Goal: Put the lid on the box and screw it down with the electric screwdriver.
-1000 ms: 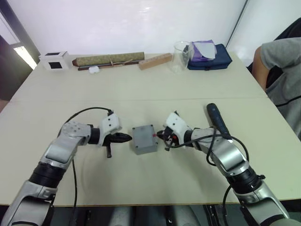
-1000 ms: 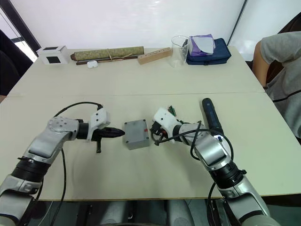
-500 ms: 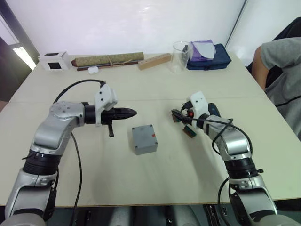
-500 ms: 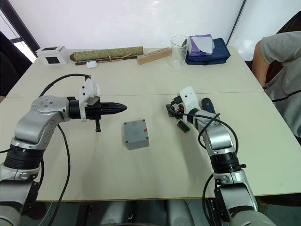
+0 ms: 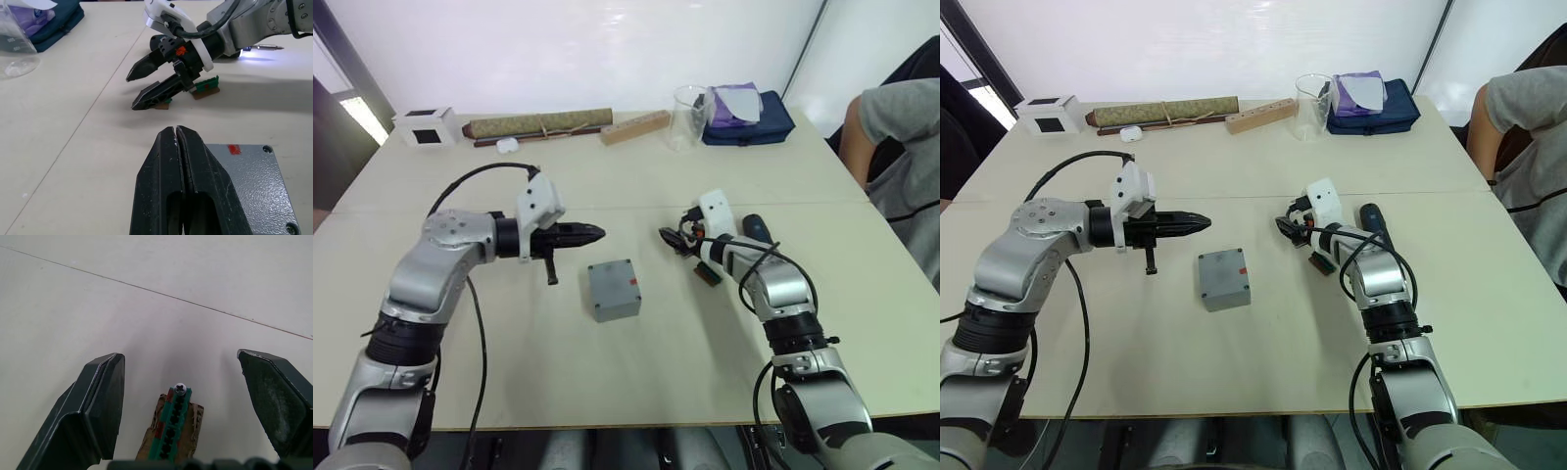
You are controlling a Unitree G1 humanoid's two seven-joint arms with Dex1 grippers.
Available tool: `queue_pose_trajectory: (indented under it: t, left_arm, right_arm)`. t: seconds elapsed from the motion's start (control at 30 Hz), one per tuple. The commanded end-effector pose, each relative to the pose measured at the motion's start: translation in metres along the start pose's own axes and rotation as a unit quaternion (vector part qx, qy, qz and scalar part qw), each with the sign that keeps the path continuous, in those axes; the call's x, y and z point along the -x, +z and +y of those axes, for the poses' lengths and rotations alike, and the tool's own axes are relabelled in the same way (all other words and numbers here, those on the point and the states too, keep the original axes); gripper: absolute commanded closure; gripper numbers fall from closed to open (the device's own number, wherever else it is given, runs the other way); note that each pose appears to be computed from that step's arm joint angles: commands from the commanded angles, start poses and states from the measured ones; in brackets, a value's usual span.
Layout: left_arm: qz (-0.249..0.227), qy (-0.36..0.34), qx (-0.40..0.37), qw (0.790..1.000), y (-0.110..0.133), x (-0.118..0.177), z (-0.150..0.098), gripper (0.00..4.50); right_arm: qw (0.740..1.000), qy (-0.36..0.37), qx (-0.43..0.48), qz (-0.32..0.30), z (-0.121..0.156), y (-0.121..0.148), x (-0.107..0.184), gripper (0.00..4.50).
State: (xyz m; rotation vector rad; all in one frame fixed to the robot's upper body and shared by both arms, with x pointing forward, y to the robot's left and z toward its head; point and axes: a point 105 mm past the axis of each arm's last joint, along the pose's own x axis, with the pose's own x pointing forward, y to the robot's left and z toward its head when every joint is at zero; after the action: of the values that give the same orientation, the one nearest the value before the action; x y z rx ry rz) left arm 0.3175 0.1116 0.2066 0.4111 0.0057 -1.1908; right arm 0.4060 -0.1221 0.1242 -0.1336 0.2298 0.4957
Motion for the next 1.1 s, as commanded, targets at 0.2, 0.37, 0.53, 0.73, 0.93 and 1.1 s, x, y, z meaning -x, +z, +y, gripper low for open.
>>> queue_pose_trajectory:
  t: [0.2,0.37,0.53,0.73,0.93,1.1]
  left_arm:
    - [-0.012,0.002,-0.018,1.0,0.011,0.001,-0.001,4.5]
    - [-0.012,0.002,-0.018,1.0,0.011,0.001,-0.001,4.5]
    - [-0.012,0.002,-0.017,1.0,0.011,0.001,-0.001,4.5]
    - [-0.01,0.0,-0.014,1.0,0.01,0.002,-0.002,4.5]
    - [0.001,-0.006,-0.008,1.0,0.004,0.006,-0.004,4.5]
    - [0.02,-0.01,-0.006,1.0,-0.004,0.016,-0.006,4.5]
  right_arm:
    - [1.0,0.01,0.012,-0.005,0.004,0.007,0.0,2.94]
    - [1.0,0.011,0.012,0.004,0.004,0.004,0.001,4.45]
    - [1.0,0.009,0.002,-0.022,0.003,0.018,0.003,4.45]
    - [0.999,0.008,0.006,-0.046,0.002,0.042,0.013,4.45]
    - [0.995,0.082,0.004,-0.056,0.03,0.067,0.033,4.45]
    - [0.979,0.195,0.005,-0.063,0.086,0.078,0.054,4.45]
